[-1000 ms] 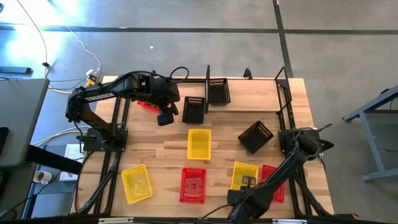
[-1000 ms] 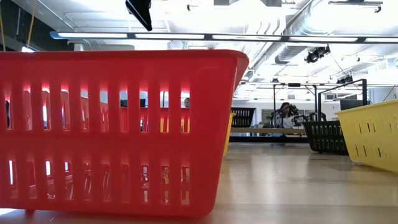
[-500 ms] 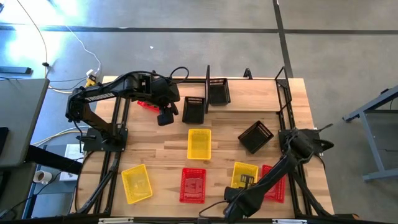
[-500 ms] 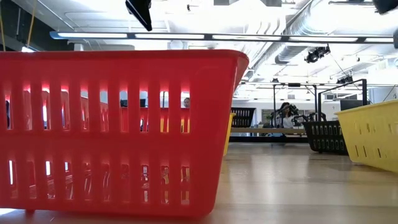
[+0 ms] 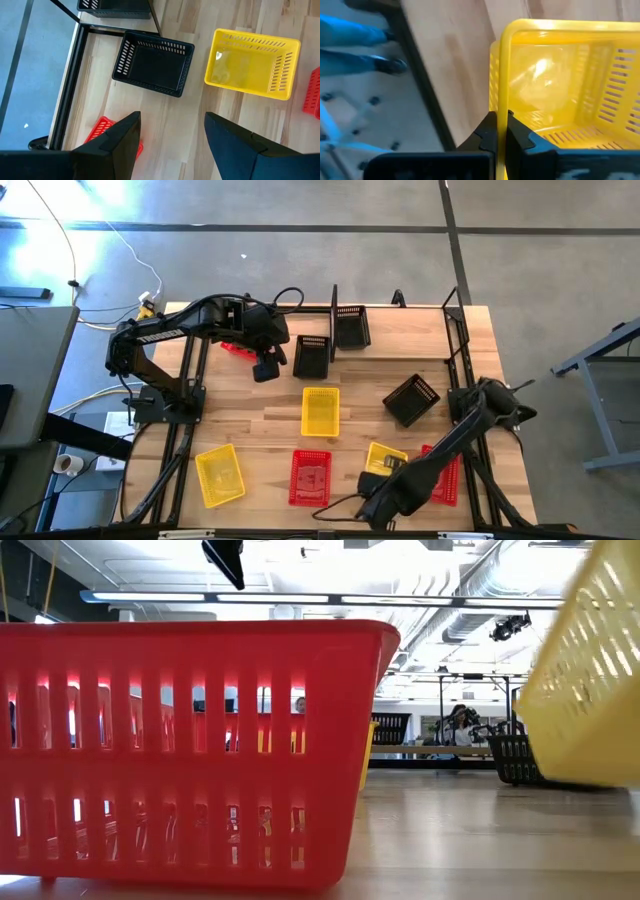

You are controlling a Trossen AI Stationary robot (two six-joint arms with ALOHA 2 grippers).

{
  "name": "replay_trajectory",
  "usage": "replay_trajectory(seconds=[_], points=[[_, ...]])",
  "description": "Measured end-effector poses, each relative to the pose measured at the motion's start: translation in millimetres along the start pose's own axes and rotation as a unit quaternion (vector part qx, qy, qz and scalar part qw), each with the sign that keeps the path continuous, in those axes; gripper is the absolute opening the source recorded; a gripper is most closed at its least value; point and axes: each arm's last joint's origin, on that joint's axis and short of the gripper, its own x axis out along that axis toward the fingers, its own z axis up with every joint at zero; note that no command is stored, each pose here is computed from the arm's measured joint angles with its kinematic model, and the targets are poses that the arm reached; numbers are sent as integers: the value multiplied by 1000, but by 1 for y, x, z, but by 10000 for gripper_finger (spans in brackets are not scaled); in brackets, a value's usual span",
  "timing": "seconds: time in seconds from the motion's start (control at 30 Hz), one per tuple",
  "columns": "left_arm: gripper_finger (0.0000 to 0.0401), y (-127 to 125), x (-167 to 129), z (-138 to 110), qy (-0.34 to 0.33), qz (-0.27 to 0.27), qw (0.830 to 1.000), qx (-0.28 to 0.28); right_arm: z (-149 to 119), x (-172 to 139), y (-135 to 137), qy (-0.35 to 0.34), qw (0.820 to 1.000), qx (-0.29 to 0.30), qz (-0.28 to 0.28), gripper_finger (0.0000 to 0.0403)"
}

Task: Stack baskets on shelf by color
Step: Put the bottom right yellow basket on the shelf

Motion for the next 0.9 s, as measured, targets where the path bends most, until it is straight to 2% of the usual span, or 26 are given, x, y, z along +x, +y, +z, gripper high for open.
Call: replay_trajectory(seconds=[0.2,0.37,0.6,0.9], points=[[209,0,0,0,0,0,1000,0,15,-36,-15,-47,998,25,35,1],[209,0,0,0,0,0,1000,0,28,-65,-38,-122,992,33,13,0],[209,0,0,0,0,0,1000,0,43,-100,-82,-194,977,23,-83,0],[209,0,0,0,-1,0,1000,4,50,-134,-146,-176,956,-48,-231,0]])
